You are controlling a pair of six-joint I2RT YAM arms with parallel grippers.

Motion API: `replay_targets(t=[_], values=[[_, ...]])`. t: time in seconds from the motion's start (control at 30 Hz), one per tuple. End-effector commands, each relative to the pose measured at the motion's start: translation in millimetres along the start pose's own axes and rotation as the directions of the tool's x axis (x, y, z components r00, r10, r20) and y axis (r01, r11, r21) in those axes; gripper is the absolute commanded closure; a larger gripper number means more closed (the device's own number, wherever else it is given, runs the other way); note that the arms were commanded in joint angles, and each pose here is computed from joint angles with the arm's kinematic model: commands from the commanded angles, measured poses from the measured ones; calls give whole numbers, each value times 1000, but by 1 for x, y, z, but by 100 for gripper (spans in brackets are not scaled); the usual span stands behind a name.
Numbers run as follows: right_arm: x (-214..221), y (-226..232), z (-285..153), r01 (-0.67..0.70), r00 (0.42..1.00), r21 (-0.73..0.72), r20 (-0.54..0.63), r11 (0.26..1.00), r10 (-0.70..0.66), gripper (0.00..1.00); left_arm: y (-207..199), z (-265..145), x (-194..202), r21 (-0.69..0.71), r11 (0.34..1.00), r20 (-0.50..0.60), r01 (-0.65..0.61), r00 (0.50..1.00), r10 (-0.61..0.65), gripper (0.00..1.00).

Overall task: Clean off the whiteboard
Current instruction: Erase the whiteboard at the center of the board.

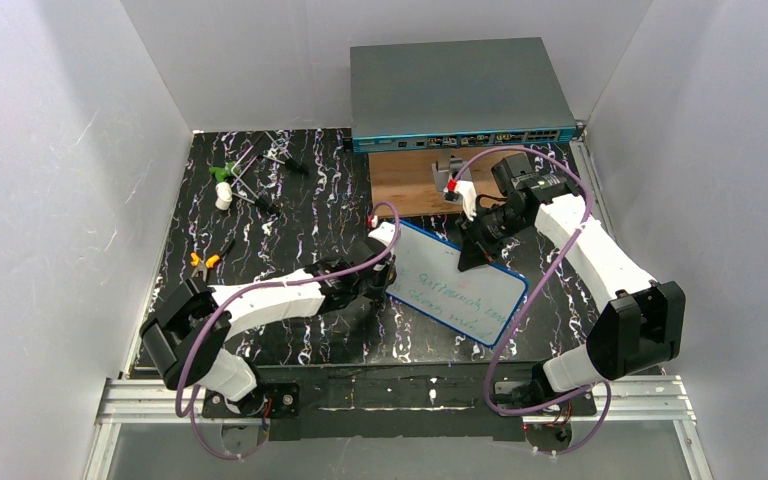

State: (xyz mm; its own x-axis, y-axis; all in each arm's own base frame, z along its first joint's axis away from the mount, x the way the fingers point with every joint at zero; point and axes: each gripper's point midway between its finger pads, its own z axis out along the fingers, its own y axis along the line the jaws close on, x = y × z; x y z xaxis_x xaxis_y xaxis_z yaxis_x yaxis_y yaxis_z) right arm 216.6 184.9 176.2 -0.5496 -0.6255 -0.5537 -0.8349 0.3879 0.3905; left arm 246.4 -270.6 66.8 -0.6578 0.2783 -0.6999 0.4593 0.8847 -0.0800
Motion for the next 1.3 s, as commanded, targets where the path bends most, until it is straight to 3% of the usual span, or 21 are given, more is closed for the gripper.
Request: replay_targets(t=[0.0,0.17,0.3,0.43,0.47,0.53,0.57,0.7,0.87,1.07,1.27], values=[[2,29,0,38,999,-106,26,994,-36,99,15,-17,-36,-27,999,52,30,998,-29,100],[2,29,-1,44,999,-100,30,994,-41,99,2,-58,-75,130,988,158,85,982,-106,100],[2,28,-1,45,999,-94,30,994,-43,99,6,-85,-84,207,960,173,189,959,-226,100],[3,25,0,41,999,-84,24,996,-39,99,-14,-92,-64,337,919,95,206,963,-251,100],[4,23,1,35,999,-77,18,996,-34,99,-32,-92,-49,375,918,86,132,980,-177,100],[2,20,3,22,1000,-75,13,997,-21,99,-51,-84,-24,339,940,142,-39,990,-10,100],[2,20,3,18,1000,-81,11,997,-17,99,-48,-76,-18,292,955,135,-54,991,14,100],[1,21,5,10,1000,-96,11,995,-9,99,-19,-36,-22,45,997,139,-64,989,57,100],[0,22,5,9,1000,-102,10,995,-8,99,-3,-18,-40,-98,994,200,-38,978,57,100],[0,21,5,11,1000,-101,13,995,-9,99,-28,-23,-64,19,997,279,-71,958,63,100],[1,21,5,13,1000,-100,13,995,-12,99,-52,-11,-37,143,984,244,-102,968,64,100]])
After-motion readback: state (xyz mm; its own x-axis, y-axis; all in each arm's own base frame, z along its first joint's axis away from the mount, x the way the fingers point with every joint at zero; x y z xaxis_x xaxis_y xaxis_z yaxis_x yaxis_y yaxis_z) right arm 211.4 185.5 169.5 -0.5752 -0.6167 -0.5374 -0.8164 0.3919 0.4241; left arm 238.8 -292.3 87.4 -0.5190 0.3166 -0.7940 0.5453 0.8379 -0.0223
